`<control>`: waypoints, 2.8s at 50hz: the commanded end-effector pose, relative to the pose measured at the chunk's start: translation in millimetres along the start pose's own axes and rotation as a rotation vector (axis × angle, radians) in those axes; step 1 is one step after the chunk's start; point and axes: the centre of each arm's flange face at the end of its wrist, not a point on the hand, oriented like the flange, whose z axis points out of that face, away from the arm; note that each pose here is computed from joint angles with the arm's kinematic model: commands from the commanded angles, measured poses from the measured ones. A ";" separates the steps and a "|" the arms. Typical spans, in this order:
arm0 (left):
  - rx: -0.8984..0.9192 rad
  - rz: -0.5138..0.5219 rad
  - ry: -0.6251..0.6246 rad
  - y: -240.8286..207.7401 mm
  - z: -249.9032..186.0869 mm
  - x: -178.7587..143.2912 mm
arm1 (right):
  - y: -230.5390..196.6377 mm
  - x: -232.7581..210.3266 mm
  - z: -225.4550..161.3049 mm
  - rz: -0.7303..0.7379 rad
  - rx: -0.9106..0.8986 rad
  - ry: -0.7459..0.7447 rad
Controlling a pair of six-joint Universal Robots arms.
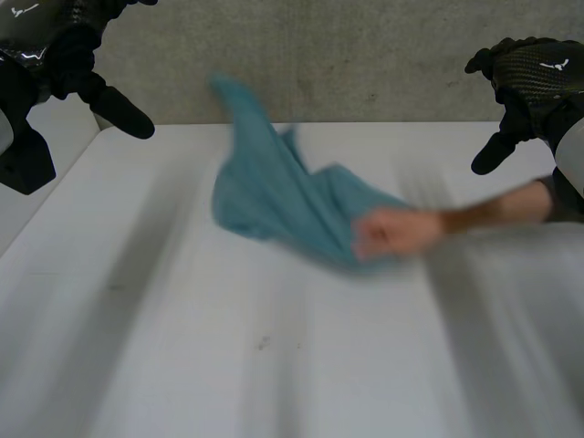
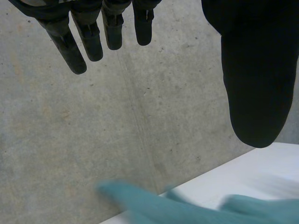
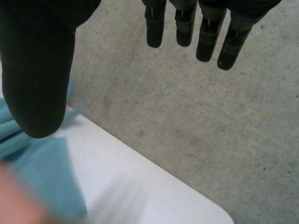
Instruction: Fold the laundry
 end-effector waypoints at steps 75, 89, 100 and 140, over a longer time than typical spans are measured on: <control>-0.641 -0.220 0.046 252.3 13.7 71.7 | 146.8 -130.6 97.4 0.040 -0.414 -0.694; -0.434 -0.099 0.060 206.3 35.8 70.8 | 135.5 -131.6 112.8 0.031 -0.332 -0.693; 0.212 0.146 0.041 42.5 84.6 72.6 | -49.2 -66.8 139.8 0.037 0.417 -0.209; -0.333 0.232 0.027 218.9 -27.5 72.6 | 138.5 -98.7 2.4 -0.136 -0.216 -0.419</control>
